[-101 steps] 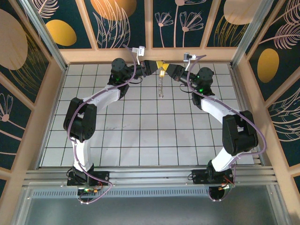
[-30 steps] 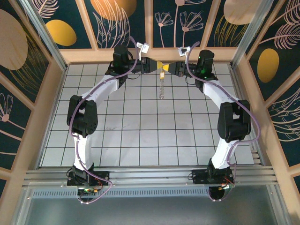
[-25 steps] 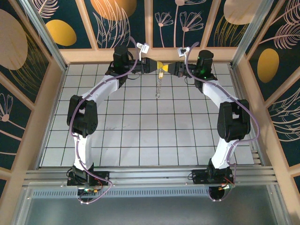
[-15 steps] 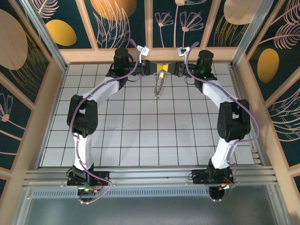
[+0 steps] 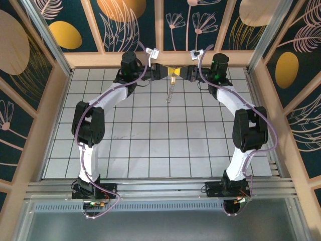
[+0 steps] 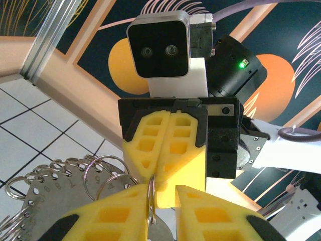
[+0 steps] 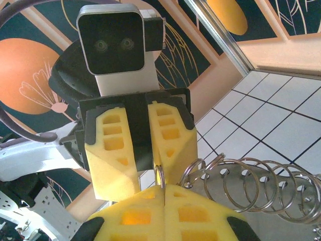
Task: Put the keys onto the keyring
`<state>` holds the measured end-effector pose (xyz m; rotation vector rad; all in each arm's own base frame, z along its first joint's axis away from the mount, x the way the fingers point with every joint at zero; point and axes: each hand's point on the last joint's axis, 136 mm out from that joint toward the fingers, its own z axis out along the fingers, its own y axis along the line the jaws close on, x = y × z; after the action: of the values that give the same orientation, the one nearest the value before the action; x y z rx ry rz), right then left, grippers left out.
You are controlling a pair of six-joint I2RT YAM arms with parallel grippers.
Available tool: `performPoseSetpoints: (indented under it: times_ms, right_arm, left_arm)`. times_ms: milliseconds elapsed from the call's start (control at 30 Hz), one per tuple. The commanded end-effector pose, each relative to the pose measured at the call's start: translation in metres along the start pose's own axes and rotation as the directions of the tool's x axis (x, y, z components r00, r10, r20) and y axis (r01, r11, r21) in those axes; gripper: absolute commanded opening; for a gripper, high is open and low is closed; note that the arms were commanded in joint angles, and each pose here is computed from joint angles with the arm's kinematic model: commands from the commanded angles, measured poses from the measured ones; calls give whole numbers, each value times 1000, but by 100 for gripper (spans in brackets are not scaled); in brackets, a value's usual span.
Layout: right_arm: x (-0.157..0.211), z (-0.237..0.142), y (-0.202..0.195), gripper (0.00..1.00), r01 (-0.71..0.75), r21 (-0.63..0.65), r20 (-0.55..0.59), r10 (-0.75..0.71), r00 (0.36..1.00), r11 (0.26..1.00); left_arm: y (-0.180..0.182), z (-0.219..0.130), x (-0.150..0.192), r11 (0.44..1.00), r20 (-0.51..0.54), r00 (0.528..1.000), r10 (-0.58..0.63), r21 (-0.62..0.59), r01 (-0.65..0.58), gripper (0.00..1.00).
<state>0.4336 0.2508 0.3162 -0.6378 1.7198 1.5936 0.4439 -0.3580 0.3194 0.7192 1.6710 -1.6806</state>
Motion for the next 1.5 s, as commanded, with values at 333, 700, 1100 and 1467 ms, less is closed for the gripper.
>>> performPoseSetpoints:
  times_ms: [333, 700, 1100, 1467]
  right_arm:
    - [-12, -1, 11, 0, 66, -26, 14, -66, 998, 997]
    - [-26, -53, 18, 39, 80, 97, 149, -94, 984, 992]
    - [20, -40, 21, 48, 181, 129, 76, -192, 979, 975]
    - [26, -26, 27, 48, 314, 151, 25, -321, 947, 937]
  left_arm:
    - [-17, 2, -8, 997, 35, 998, 60, 45, -62, 0]
    - [-28, 2, -14, 994, 42, 996, 75, 81, -78, 0]
    - [-46, 2, -18, 988, 19, 995, 96, 118, -98, 0]
    - [-57, 7, -17, 983, -11, 994, 112, 149, -110, 0]
